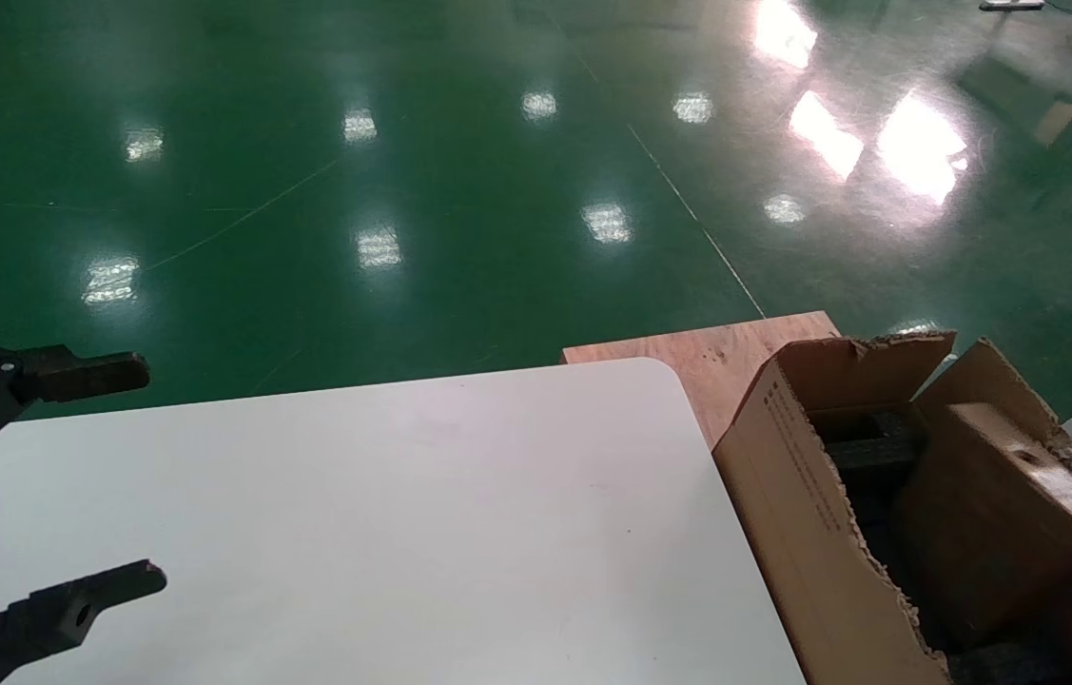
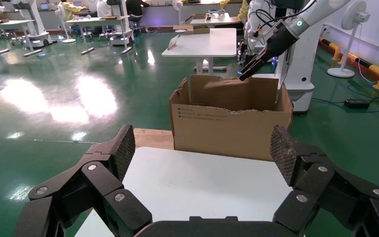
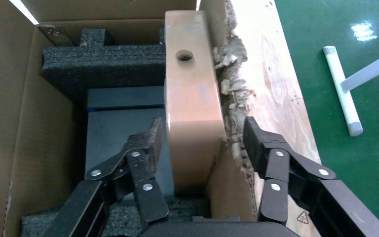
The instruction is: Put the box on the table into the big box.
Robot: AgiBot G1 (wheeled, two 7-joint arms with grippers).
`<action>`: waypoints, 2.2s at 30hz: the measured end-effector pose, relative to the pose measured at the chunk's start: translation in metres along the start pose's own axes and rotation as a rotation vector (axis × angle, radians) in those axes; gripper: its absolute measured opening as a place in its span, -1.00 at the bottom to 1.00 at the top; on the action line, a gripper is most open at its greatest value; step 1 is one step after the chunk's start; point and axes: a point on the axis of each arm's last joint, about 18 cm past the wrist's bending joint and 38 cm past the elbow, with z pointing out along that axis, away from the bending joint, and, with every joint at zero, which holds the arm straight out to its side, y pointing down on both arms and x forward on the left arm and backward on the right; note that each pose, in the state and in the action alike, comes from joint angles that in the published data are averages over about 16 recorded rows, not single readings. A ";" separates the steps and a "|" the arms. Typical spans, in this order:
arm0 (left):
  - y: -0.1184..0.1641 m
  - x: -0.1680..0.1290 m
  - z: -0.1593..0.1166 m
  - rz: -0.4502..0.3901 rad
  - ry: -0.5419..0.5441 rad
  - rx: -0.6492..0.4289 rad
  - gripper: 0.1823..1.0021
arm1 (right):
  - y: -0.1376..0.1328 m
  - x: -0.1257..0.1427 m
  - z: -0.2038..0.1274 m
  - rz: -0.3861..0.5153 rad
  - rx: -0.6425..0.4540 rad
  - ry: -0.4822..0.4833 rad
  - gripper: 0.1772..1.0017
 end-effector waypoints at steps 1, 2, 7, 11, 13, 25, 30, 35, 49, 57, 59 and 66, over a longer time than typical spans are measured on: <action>0.000 0.000 0.000 0.000 0.000 0.000 1.00 | 0.000 0.000 0.000 0.000 0.000 0.000 -0.06; 0.000 0.000 0.000 0.000 0.000 0.000 1.00 | 0.000 0.000 0.000 0.001 0.001 0.000 -0.01; 0.000 0.000 0.000 0.000 0.000 0.000 1.00 | 0.000 0.000 0.000 0.002 0.002 0.000 0.22; 0.000 0.000 0.000 0.000 0.000 0.000 1.00 | 0.000 0.000 0.000 0.002 0.003 -0.001 0.40; 0.000 0.000 0.000 0.000 0.000 0.000 1.00 | -0.001 -0.001 0.000 0.001 0.004 -0.003 0.50; 0.000 0.000 0.000 0.000 0.000 0.000 1.00 | -0.046 -0.036 0.011 -0.113 0.081 -0.105 0.90; 0.000 0.000 0.000 0.000 0.000 0.000 1.00 | -0.080 -0.071 0.017 -0.211 0.145 -0.193 0.96; 0.000 0.000 0.000 0.000 0.000 0.000 1.00 | -0.112 -0.113 0.023 -0.311 0.204 -0.286 0.99; 0.000 0.000 0.000 0.000 0.000 0.000 1.00 | -0.162 -0.202 0.033 -0.492 0.295 -0.451 1.00; 0.000 0.000 0.000 0.000 0.000 0.000 1.00 | -0.165 -0.206 0.034 -0.502 0.300 -0.456 1.00; 0.000 0.000 0.000 0.000 0.000 0.000 1.00 | -0.165 -0.205 0.033 -0.500 0.298 -0.455 1.00; 0.000 0.000 0.000 0.000 0.000 0.000 1.00 | -0.170 -0.211 0.031 -0.528 0.300 -0.478 1.00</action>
